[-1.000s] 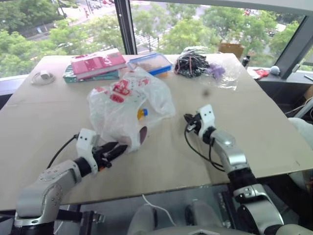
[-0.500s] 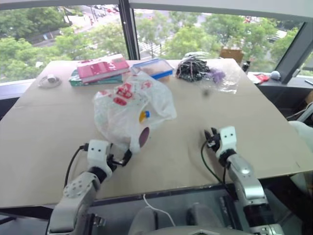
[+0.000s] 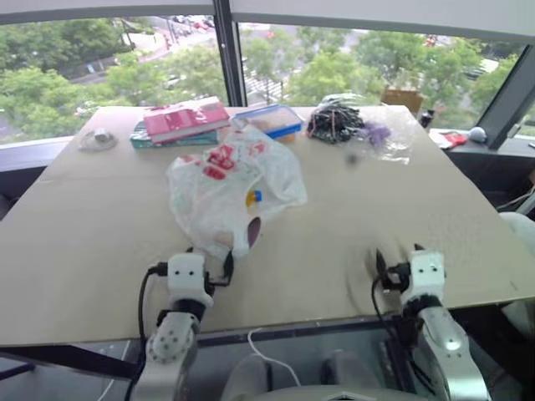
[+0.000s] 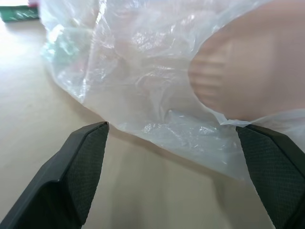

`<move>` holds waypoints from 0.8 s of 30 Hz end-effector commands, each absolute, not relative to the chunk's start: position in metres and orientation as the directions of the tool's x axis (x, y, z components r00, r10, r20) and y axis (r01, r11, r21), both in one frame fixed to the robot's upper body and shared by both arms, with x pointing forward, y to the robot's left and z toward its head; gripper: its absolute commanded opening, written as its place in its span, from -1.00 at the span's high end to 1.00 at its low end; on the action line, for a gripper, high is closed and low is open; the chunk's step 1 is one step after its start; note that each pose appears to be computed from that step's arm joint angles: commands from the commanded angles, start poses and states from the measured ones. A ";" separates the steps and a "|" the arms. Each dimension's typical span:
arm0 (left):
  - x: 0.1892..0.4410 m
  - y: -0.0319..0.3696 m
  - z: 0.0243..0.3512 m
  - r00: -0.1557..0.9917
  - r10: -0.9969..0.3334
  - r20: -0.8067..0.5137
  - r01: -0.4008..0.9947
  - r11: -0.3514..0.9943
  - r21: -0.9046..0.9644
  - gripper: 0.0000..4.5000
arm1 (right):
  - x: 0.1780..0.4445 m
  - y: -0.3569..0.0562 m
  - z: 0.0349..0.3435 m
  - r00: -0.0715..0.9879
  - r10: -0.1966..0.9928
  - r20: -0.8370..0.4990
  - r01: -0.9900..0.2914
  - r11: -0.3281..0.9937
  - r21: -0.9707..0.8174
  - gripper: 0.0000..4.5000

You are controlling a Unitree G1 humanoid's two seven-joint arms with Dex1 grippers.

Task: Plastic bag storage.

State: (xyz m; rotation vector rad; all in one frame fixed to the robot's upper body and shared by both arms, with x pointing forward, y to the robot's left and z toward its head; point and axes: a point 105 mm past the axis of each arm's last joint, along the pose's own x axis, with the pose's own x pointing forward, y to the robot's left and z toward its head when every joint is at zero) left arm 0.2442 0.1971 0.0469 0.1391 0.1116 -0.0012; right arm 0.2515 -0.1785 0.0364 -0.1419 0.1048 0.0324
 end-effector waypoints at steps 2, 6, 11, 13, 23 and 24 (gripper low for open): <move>0.304 0.169 0.178 0.886 -0.441 0.145 0.451 0.891 -0.042 -1.00 | 0.358 -0.006 0.243 0.721 0.633 0.283 -0.580 0.774 -0.253 -0.99; 0.316 0.170 0.177 0.912 -0.383 0.147 0.394 0.917 -0.053 -1.00 | 0.356 -0.045 0.234 0.822 0.503 0.268 -0.437 0.858 -0.270 -0.99; 0.328 0.164 0.175 0.913 -0.381 0.147 0.395 0.915 -0.081 -1.00 | 0.344 -0.104 0.221 0.923 0.314 0.222 -0.248 0.927 -0.282 -0.99; 0.332 0.162 0.174 0.914 -0.379 0.144 0.394 0.915 -0.091 -1.00 | 0.336 -0.130 0.217 0.944 0.251 0.212 -0.169 0.924 -0.343 -0.99; 0.347 0.140 0.168 0.882 -0.455 0.122 0.470 0.869 -0.153 -1.00 | 0.300 -0.198 0.190 0.991 0.064 0.121 -0.013 0.923 -0.384 -0.99; 0.346 0.136 0.169 0.876 -0.465 0.124 0.480 0.862 -0.161 -1.00 | 0.298 -0.199 0.189 0.991 0.064 0.117 -0.016 0.928 -0.372 -0.99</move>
